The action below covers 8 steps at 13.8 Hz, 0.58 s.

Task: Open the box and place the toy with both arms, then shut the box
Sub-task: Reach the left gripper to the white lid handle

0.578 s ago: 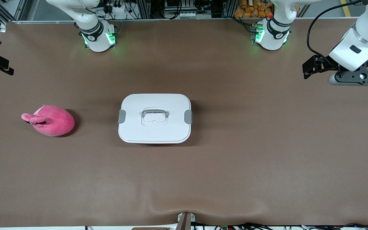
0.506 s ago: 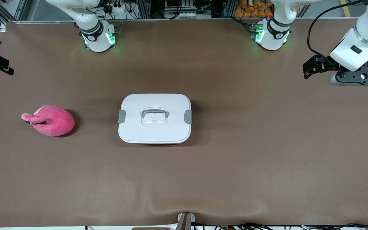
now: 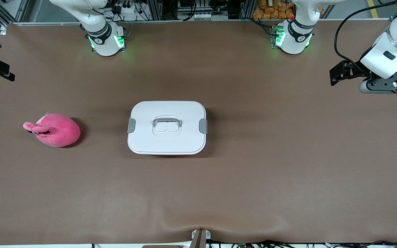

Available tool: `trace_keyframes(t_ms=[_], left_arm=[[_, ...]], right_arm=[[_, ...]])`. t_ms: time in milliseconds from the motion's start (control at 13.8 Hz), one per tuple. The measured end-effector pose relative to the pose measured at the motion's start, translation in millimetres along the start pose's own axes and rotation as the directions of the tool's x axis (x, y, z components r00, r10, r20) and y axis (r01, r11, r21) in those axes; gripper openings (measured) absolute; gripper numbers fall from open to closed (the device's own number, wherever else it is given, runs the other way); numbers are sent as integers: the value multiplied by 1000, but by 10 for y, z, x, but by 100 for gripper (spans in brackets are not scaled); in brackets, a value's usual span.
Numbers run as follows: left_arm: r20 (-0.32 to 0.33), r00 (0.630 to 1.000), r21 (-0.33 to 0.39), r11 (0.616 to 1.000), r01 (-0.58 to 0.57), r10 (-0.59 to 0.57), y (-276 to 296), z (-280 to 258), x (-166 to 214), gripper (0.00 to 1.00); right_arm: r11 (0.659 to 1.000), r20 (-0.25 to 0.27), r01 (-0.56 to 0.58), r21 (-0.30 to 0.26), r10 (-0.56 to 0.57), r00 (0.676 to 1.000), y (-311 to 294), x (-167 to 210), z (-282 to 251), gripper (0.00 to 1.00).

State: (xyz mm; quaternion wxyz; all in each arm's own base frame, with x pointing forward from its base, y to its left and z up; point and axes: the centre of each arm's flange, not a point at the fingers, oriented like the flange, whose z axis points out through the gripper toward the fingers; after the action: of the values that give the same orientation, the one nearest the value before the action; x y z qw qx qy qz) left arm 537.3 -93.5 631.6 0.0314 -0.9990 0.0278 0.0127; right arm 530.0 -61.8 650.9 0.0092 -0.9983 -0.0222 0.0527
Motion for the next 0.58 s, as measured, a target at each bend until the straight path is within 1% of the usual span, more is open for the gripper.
trace_keyframes(t_ms=[289, 434, 578], left_arm=[[13, 993, -41, 992, 116, -115, 102, 14, 16, 100], [39, 981, -93, 976, 195, -192, 226, 33, 44, 100], [84, 958, -132, 950, 284, -275, 382, 102, 81, 100]], right_arm=[[1000, 2, 0, 0, 0, 1000, 4, 25, 25, 100], [1000, 6, 0, 1, 0, 1000, 6, 44, 49, 100], [1000, 14, 0, 2, 0, 1000, 11, 74, 90, 100]])
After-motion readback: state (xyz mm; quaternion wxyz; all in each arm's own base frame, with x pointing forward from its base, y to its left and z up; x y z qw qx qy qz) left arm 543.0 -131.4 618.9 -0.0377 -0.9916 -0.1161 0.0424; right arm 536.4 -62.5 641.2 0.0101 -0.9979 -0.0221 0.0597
